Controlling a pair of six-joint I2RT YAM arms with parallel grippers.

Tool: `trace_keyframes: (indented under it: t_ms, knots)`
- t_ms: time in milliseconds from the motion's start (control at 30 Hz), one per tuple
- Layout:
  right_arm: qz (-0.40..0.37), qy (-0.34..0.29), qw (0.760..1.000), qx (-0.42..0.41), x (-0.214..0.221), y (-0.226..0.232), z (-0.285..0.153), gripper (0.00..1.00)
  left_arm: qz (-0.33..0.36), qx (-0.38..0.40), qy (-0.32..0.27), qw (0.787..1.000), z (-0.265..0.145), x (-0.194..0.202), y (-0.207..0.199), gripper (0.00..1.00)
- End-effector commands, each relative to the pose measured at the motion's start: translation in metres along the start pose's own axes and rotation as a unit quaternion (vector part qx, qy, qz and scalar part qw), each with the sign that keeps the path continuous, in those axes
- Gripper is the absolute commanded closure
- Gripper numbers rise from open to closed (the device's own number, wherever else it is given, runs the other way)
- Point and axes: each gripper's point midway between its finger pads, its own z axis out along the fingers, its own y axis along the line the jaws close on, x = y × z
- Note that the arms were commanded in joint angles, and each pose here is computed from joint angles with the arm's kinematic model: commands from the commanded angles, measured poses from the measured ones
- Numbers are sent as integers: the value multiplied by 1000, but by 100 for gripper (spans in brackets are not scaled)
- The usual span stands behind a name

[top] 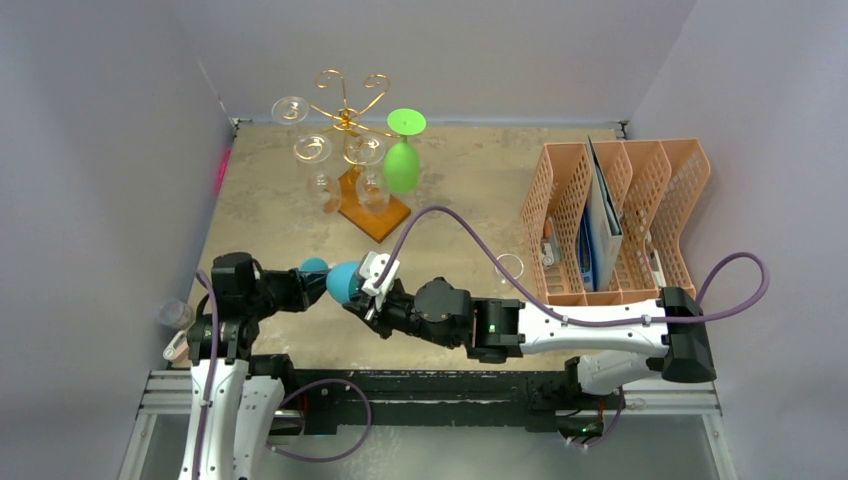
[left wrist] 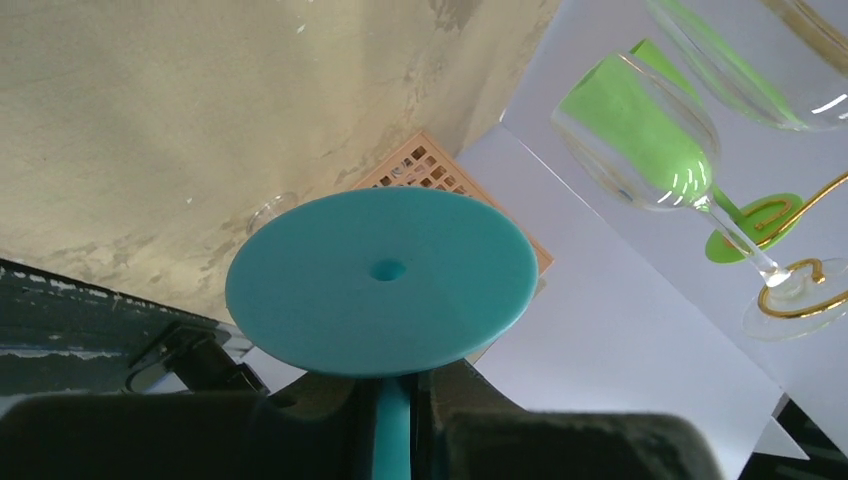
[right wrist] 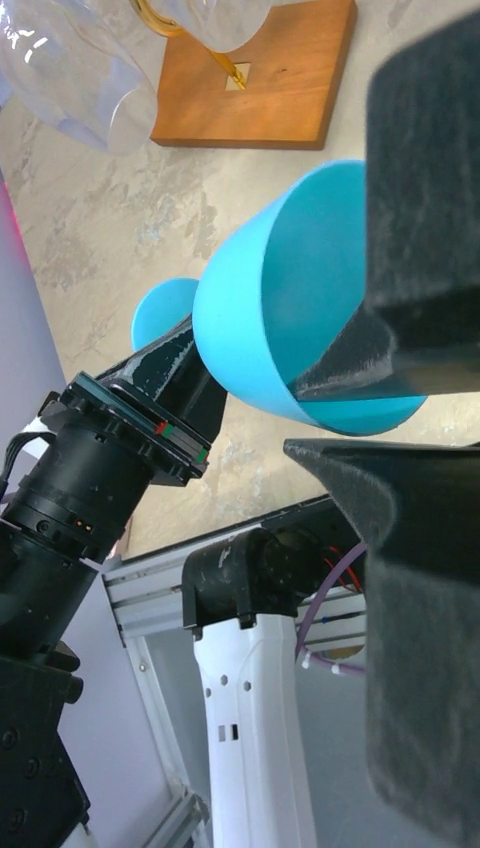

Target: Place the wine glass upside down on the wine glass rack

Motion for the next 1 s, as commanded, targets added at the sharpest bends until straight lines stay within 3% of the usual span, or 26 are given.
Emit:
trace_keyframes:
  t_ms: [0, 167, 233, 300, 367, 467, 533, 633, 700, 833, 967]
  knots:
    - [34, -43, 999, -3, -32, -1, -15, 73, 83, 59, -28, 994, -13, 0, -21, 100]
    - [42, -37, 998, 2, -34, -7, -31, 56, 205, 145, -110, 962, -30, -13, -50, 100]
    - [46, -37, 998, 5, -35, -12, -39, 51, 286, 177, -136, 932, -40, -12, -66, 100]
    - [55, -38, 998, 9, -36, -18, -48, 48, 380, 203, -158, 888, -51, -7, -83, 100]
    - [79, -54, 995, 17, -47, -25, -58, 47, 474, 237, -167, 831, -64, 6, -100, 100]
    - [126, -91, 988, 22, -74, -36, -73, 45, 646, 315, -166, 675, -94, 44, -122, 100]
    - [148, -102, 984, 19, -91, -41, -83, 43, 711, 347, -181, 584, -115, 62, -127, 100]
    - [179, -105, 978, 18, -109, -50, -91, 41, 766, 377, -177, 489, -130, 82, -126, 100]
    - [193, -100, 976, 17, -118, -52, -92, 40, 792, 388, -147, 447, -132, 95, -122, 100]
    - [214, -98, 972, 11, -134, -49, -94, 38, 826, 403, -78, 387, -130, 114, -112, 100]
    - [246, -108, 963, -1, -156, -45, -95, 32, 839, 421, -34, 342, -130, 126, -106, 100]
